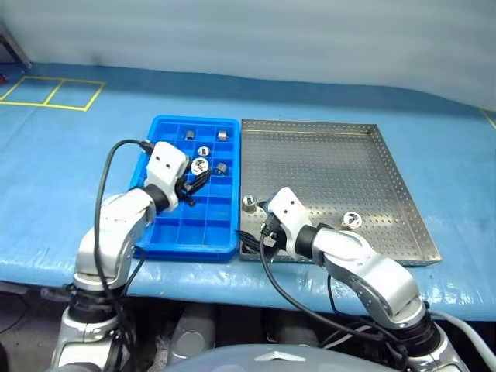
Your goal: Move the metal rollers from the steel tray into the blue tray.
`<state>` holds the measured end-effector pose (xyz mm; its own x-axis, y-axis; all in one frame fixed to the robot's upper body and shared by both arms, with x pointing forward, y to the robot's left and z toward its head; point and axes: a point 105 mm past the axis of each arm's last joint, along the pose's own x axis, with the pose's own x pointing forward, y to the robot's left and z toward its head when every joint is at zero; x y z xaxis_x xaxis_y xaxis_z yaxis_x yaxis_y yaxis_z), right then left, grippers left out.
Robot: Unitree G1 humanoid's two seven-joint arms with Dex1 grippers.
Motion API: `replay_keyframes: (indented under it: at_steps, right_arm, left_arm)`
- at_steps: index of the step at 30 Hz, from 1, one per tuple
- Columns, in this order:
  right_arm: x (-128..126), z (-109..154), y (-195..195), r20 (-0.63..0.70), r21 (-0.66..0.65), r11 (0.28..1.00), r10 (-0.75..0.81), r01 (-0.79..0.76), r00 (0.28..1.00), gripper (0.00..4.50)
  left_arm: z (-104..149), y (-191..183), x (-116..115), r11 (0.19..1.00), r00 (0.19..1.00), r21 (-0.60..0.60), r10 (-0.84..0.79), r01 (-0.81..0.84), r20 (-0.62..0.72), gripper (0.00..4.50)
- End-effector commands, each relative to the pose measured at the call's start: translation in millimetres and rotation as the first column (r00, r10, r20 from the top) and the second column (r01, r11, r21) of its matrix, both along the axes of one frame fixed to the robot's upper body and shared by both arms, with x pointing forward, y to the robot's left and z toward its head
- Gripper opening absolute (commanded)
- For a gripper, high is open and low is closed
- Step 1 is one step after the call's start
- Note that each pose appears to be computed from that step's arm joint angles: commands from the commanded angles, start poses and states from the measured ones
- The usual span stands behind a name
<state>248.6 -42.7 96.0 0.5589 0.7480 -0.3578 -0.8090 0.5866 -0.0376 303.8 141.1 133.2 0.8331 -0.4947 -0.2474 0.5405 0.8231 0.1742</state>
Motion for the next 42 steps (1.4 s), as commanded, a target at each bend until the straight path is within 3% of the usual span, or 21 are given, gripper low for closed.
replay_keyframes:
  at_steps: [1, 11, 20, 31, 39, 42]
  right_arm:
    - [-1, 8, 11, 0.033, 0.031, 0.998, 0.051, -0.052, 0.998, 4.5]
    - [-2, 7, 17, 0.026, 0.044, 0.996, 0.081, -0.082, 0.996, 4.5]
    - [-4, 6, 14, 0.024, 0.047, 0.998, 0.049, -0.05, 0.998, 4.5]
    - [-5, 7, 3, 0.026, 0.057, 0.998, -0.031, 0.029, 0.999, 4.5]
    - [-7, 10, -6, 0.034, 0.059, 0.995, -0.076, 0.074, 0.997, 4.5]
    - [-6, 11, -15, 0.041, 0.05, 0.993, -0.104, 0.102, 0.994, 4.5]
  left_arm:
    - [10, 7, -9, 0.999, 0.998, 0.013, 0.042, -0.042, 0.038, 1.69]
    - [-14, 36, -21, 0.982, 0.982, 0.056, 0.186, -0.183, -0.044, 1.69]
    - [-34, 35, -16, 0.98, 0.974, 0.053, 0.195, -0.19, -0.113, 1.69]
    - [-39, 22, -9, 0.991, 0.979, 0.005, 0.133, -0.134, -0.155, 1.69]
    - [-28, 18, -6, 0.995, 0.988, -0.03, 0.093, -0.098, -0.125, 4.43]
    - [-15, 13, -4, 0.993, 0.995, -0.1, 0.052, -0.061, -0.09, 4.48]
